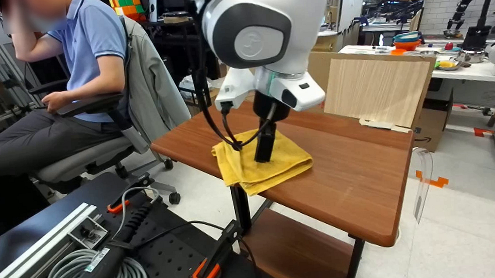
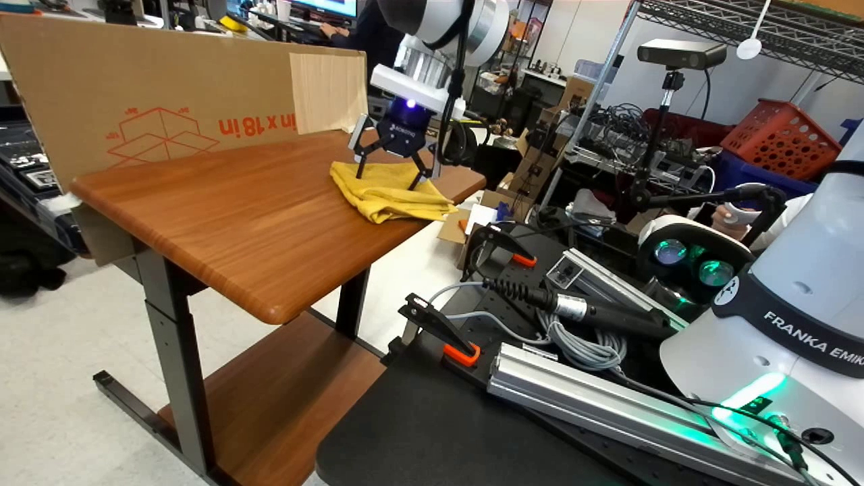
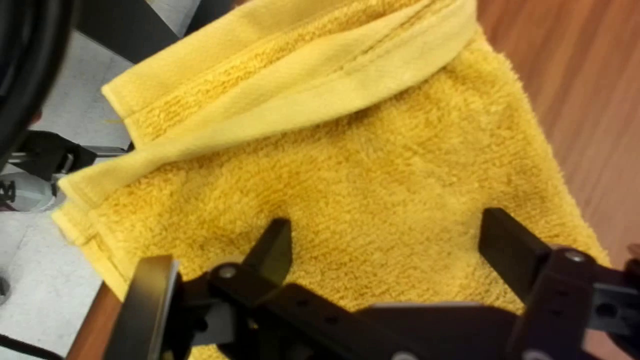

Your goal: Slide the yellow towel across the table.

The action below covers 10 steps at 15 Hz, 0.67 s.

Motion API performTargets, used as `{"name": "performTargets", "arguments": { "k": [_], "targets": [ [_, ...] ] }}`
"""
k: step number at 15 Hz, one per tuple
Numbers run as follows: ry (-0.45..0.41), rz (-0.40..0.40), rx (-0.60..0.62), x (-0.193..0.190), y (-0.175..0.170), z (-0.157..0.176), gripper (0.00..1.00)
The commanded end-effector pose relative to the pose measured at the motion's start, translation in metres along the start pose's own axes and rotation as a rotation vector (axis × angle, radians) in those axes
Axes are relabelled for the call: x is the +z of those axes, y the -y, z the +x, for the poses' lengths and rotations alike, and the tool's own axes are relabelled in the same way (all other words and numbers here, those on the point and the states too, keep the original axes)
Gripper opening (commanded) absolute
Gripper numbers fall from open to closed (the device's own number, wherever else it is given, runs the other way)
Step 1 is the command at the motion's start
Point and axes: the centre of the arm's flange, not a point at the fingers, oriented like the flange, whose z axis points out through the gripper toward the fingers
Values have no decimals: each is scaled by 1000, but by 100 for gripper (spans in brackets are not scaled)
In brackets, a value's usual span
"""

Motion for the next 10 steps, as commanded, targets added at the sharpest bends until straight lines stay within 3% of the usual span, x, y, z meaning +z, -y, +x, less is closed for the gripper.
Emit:
{"name": "performTargets", "arguments": {
  "k": [1,4,6,10],
  "targets": [
    [35,-71,-182,0,11,-66,100],
    [136,-92,-294,23,32,-92,100],
    [184,-112,-305,36,44,-98,100],
    [179,-80,-305,19,53,-96,100]
  ]
}}
